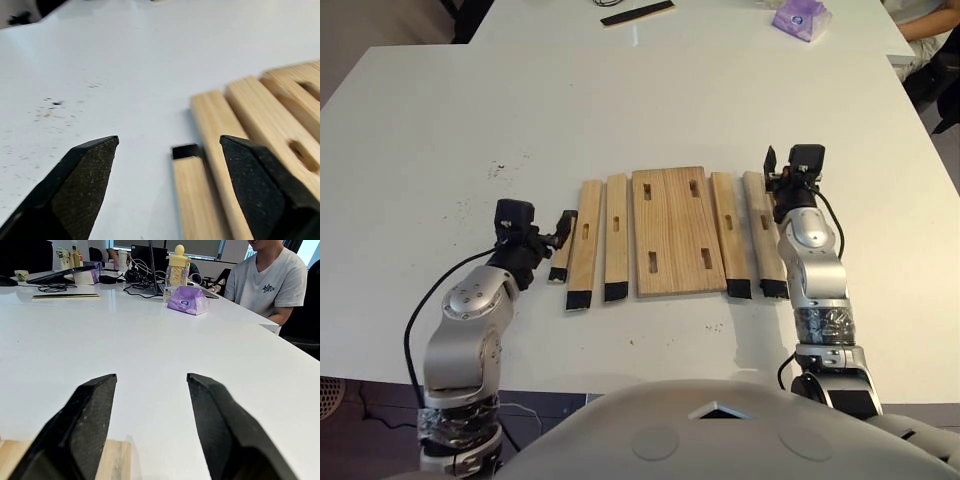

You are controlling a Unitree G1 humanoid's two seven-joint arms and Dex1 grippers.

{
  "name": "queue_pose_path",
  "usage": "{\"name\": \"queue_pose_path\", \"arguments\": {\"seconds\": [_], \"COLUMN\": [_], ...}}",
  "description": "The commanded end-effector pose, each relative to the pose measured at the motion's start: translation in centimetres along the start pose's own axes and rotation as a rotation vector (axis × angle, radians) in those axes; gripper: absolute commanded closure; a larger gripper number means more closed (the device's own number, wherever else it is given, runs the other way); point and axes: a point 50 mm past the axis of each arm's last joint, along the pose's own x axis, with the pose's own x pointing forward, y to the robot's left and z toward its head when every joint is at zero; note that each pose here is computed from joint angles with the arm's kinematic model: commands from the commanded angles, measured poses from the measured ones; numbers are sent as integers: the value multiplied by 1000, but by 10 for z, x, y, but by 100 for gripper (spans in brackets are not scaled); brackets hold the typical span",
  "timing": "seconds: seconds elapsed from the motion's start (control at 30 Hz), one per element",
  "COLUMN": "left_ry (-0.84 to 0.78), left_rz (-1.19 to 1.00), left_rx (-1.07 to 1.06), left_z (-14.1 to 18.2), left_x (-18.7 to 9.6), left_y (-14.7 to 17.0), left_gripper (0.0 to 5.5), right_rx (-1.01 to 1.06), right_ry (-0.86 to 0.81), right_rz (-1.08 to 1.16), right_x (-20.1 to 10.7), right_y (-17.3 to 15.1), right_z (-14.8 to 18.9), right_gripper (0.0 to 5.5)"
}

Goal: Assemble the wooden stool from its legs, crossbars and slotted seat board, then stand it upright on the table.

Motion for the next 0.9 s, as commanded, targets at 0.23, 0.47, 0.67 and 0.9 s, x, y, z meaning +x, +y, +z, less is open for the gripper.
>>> {"name": "queue_pose_path", "arguments": {"seconds": [0.23, 0.47, 0.67, 0.9], "left_ry": [154, 165, 115, 142], "left_rz": [-71, -55, -47, -5], "left_rx": [-41, 4, -17, -55], "left_z": [-15, -17, -10, -16], "left_x": [-16, -22, -19, -16], "left_y": [-1, 8, 10, 13], "left_gripper": [172, 172, 199, 282], "right_rx": [13, 20, 24, 4], "right_ry": [-9, -5, -1, 24], "right_rz": [-37, -31, -36, -33], "right_x": [-5, -9, -9, -6], "right_y": [-9, -8, -7, -7], "right_z": [4, 2, 1, -4], "right_gripper": [291, 291, 289, 289]}}
